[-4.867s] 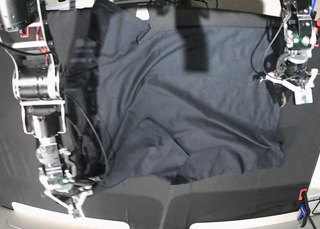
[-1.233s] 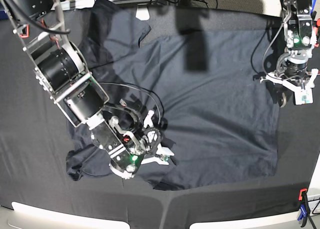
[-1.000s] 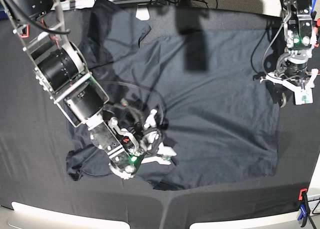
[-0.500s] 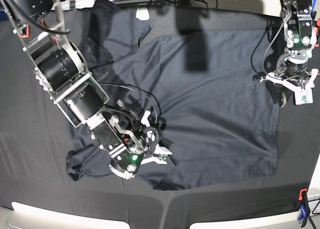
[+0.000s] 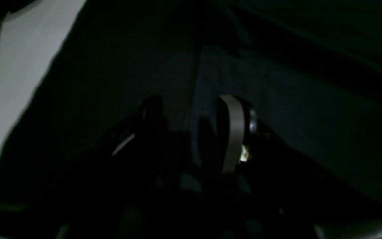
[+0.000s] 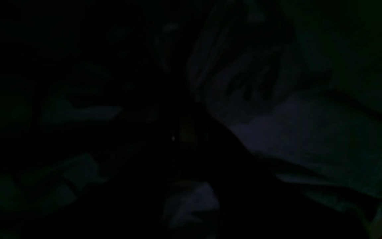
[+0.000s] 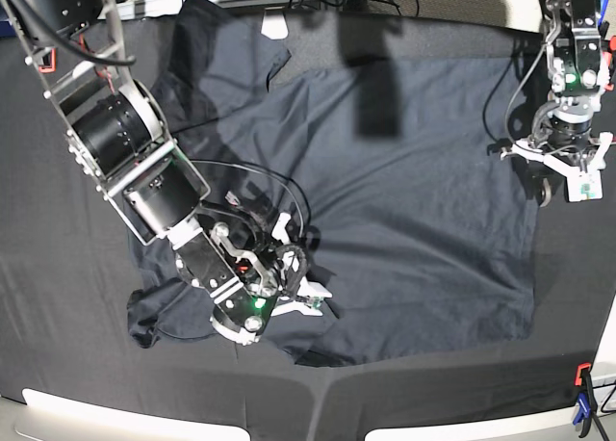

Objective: Layout the t-shirt on the table in an organized manner, then fold the t-shirt properly

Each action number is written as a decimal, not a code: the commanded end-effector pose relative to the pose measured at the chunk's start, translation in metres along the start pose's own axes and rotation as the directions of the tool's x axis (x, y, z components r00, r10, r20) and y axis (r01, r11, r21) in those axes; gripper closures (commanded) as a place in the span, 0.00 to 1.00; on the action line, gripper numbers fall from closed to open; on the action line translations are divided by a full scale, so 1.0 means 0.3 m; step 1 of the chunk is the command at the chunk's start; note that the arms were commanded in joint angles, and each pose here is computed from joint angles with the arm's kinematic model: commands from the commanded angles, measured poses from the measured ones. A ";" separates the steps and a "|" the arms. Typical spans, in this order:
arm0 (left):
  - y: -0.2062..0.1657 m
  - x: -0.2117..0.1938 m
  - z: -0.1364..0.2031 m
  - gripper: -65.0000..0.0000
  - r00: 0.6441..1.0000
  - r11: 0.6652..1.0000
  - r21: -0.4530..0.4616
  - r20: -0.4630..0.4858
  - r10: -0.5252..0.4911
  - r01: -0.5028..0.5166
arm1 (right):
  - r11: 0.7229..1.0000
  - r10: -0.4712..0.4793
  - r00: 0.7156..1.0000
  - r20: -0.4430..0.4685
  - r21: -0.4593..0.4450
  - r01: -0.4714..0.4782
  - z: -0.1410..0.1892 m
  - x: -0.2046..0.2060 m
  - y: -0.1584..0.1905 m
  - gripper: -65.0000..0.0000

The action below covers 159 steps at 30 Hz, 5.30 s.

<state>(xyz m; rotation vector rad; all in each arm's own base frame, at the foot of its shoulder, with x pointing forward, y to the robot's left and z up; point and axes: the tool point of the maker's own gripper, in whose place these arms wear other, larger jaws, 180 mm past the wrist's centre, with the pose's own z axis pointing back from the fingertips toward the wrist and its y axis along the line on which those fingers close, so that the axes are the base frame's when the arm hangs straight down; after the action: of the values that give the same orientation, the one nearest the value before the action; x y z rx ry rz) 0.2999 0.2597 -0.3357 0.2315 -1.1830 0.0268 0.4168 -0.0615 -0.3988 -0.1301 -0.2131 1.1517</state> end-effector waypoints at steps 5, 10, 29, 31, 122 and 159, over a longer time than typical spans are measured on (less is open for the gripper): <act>0.017 0.053 -0.002 0.62 0.998 0.999 0.014 0.051 -0.033 0.032 | 0.942 -0.005 0.988 0.152 -0.330 0.056 0.106 0.071 -0.273 1.00; 0.017 0.047 -0.002 0.62 0.999 0.999 0.014 0.041 -0.032 0.032 | 0.790 -0.029 0.966 0.259 -0.586 0.181 0.212 0.019 -0.494 1.00; 0.018 0.033 -0.002 0.62 0.999 0.999 0.014 0.017 -0.032 0.031 | 0.499 -0.025 0.831 0.556 -0.713 0.492 0.659 -0.026 -0.996 1.00; 0.018 0.030 -0.003 0.62 0.999 0.999 0.014 0.012 -0.032 0.032 | 0.504 -0.017 0.825 0.565 -0.707 0.495 0.671 0.003 -0.994 1.00; 0.113 -0.383 0.348 0.62 0.927 0.983 -0.108 -0.361 0.101 -0.149 | 0.557 -0.757 0.421 0.500 0.156 0.815 0.347 -0.944 0.012 0.54; -0.004 -0.410 0.374 0.62 0.836 0.874 -0.284 -0.505 0.213 -0.394 | 0.557 -0.767 0.433 0.473 0.157 0.815 0.338 -0.952 0.027 0.54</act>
<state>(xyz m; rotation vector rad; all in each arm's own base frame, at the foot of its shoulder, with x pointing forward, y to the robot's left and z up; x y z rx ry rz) 0.1481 0.2470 -0.4149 -0.3035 -0.6983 0.1481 0.2666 -0.3175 -0.3459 0.1990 -0.6743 0.1393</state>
